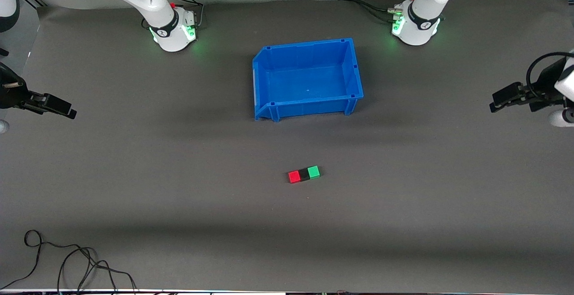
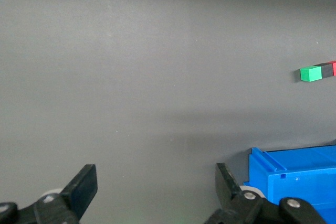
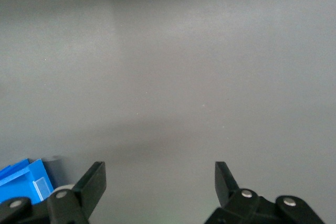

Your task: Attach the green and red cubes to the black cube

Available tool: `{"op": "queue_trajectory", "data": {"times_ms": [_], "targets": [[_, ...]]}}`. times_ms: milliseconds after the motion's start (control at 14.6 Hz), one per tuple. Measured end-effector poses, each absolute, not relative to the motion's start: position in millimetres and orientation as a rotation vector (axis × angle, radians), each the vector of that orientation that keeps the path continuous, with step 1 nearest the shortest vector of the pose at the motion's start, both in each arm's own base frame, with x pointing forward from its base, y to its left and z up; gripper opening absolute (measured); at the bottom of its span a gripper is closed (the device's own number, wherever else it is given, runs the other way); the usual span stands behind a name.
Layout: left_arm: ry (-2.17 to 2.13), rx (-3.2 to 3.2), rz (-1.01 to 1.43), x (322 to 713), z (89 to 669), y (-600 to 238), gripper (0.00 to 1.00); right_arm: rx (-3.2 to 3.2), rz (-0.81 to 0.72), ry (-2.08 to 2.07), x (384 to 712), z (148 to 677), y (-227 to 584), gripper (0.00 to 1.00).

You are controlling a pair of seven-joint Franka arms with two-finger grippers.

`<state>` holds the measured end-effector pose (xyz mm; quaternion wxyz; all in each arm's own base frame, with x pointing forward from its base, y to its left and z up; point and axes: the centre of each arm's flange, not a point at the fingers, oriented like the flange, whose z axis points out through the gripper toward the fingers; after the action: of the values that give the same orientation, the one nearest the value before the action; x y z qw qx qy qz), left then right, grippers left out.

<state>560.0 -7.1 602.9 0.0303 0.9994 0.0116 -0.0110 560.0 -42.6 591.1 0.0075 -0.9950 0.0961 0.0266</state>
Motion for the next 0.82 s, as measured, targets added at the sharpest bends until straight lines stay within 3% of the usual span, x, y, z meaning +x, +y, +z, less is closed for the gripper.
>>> {"op": "queue_trajectory", "data": {"times_ms": [823], "targets": [[0.01,3.083,-0.036,541.7,613.3,-22.8,1.0,-3.105,0.084,0.292,558.4,591.4,-42.1,0.93]]}}
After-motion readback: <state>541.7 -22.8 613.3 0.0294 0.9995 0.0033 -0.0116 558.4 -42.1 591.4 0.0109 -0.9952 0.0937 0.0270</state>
